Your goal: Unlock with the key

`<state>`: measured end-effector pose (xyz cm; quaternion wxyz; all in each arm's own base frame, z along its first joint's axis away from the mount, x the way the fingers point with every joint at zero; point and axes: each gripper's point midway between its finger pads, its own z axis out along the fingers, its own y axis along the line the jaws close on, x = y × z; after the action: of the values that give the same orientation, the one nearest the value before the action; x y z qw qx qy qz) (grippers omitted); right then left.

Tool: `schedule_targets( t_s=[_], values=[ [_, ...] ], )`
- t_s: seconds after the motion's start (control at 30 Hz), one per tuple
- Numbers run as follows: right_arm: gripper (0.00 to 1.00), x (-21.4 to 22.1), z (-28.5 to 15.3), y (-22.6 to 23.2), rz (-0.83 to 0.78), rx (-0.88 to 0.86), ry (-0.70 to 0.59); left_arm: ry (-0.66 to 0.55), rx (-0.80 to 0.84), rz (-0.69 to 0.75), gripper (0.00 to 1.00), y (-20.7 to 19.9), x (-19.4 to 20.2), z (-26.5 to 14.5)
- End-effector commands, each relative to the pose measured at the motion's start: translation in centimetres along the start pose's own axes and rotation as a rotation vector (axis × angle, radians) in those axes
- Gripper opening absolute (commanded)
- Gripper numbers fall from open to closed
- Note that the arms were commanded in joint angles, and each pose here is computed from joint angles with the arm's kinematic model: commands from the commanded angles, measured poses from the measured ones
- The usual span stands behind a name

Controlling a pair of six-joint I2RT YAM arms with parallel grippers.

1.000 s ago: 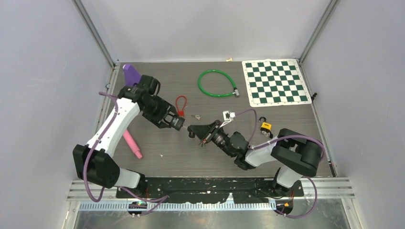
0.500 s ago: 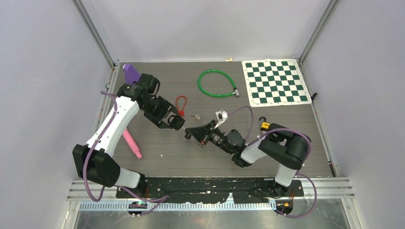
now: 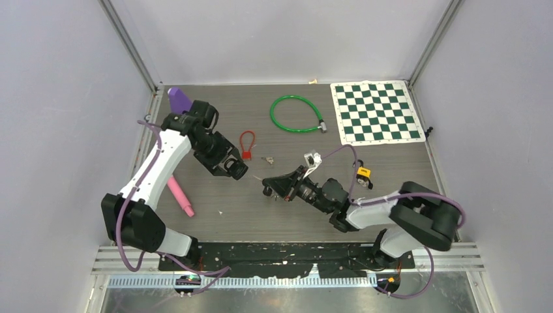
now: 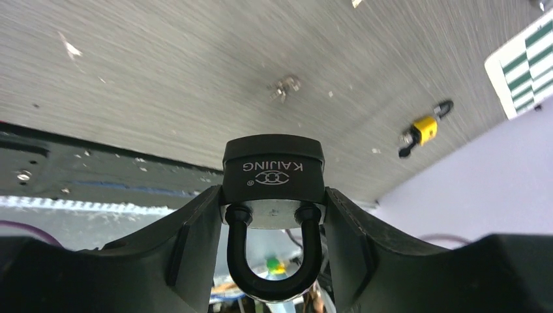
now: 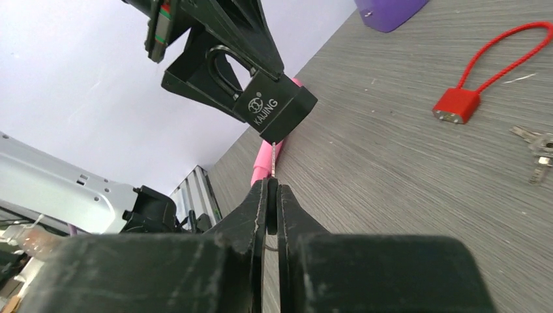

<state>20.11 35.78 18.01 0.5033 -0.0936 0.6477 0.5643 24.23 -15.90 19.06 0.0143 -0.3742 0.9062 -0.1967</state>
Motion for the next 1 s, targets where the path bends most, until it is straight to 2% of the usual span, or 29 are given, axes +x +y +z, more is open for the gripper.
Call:
schedule_targets(
  t_s=[0.0, 0.13, 0.2, 0.4, 0.57, 0.7, 0.83, 0.9, 0.97],
  values=[
    [0.05, 0.1, -1.5, -2.3, -0.068, 0.157, 0.061, -0.154, -0.047, 0.077, 0.0, 0.9, -2.5, 0.2],
    [0.05, -0.1, -3.2, -3.8, -0.131, 0.261, 0.1, -0.282, -0.158, 0.151, 0.0, 2.1, -4.1, 1.8],
    [0.05, -0.5, -4.1, -4.3, -0.167, 0.3, 0.109, -0.307, -0.21, 0.212, 0.0, 2.1, -4.3, 2.9],
    [0.05, -1.9, -6.2, -4.7, -0.197, 0.353, 0.081, -0.445, -0.431, 0.391, 0.0, 2.4, -5.2, 6.0],
    [0.05, -1.8, -6.9, -4.8, -0.195, 0.354, 0.089, -0.458, -0.414, 0.416, 0.0, 2.2, -4.9, 10.3],
    [0.05, -2.0, -7.1, -4.7, -0.203, 0.361, 0.097, -0.411, -0.409, 0.377, 0.06, 3.2, -4.2, 12.7],
    [0.05, -2.0, -7.3, -4.5, -0.195, 0.357, 0.098, -0.41, -0.434, 0.381, 0.22, 3.9, -4.4, 13.4],
    [0.06, -2.0, -7.3, -4.5, -0.188, 0.361, 0.1, -0.408, -0.432, 0.392, 0.44, 4.0, -4.5, 13.5],
    [0.05, -1.9, -7.4, -4.6, -0.182, 0.367, 0.102, -0.41, -0.411, 0.404, 0.59, 3.8, -4.4, 13.5]
  ],
)
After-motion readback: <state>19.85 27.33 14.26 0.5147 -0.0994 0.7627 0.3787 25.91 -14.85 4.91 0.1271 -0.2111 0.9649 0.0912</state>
